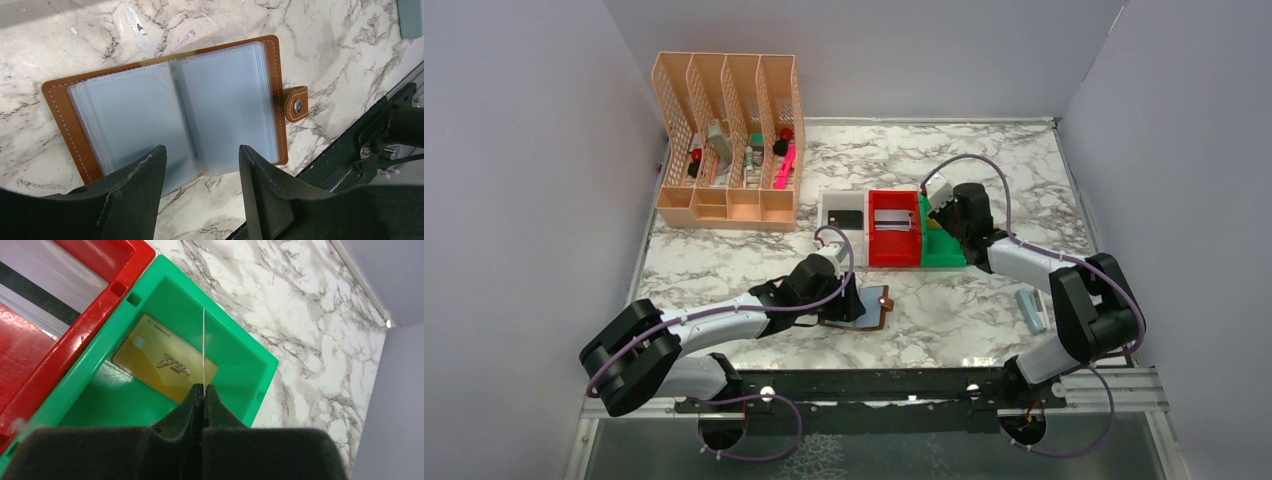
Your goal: Take the credit cards out of the card holder
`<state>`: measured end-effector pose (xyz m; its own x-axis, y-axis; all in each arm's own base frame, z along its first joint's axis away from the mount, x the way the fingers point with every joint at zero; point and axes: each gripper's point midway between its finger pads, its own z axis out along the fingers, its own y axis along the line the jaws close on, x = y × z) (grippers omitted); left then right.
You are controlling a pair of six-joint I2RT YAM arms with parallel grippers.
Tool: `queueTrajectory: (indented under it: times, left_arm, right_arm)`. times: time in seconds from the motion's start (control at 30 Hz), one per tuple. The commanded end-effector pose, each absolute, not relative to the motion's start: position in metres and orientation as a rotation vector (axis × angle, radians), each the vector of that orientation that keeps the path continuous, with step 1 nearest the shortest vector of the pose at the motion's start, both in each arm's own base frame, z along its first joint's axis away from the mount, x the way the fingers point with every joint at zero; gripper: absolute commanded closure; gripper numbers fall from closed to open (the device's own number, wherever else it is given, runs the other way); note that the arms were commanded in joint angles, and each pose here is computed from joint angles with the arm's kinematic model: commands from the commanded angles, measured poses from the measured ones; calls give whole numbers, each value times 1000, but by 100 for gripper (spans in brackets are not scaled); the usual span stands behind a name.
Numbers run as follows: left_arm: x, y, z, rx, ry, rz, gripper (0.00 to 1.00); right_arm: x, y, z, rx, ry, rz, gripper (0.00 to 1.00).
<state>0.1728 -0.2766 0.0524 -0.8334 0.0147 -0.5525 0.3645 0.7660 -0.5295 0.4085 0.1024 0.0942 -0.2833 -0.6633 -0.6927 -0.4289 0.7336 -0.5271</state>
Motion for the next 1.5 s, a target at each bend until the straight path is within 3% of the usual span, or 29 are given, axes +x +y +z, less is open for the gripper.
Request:
queueTrajectory:
  times: [0.0,0.37,0.47,0.63,0.87,1.3,1.47]
  left_arm:
    - [176,-285,66,323,2385,-912,42]
    - [174,-284,66,348,2397,-898,41]
    - [175,-284,66,349,2402,-897,41]
    - [174,-285,65,349,2407,-897,41]
    - [173,-286,63,348,2418,-899,41]
    - [171,-285,61,352,2430,-904,41]
    - [172,-286,62,351,2428,-905,41]
  right_arm:
    - [420,115,102,-902,1821,-284,99]
    - [421,119,77,-971,1798,-288,96]
    - [419,119,68,-1008,1807,-287,91]
    - [415,117,62,-1033,1815,-294,75]
    - [408,119,59,-1055,1818,-268,64]
    - [418,99,73,-863,1845,-368,62]
    - [416,112,98,-586,1935,-170,66]
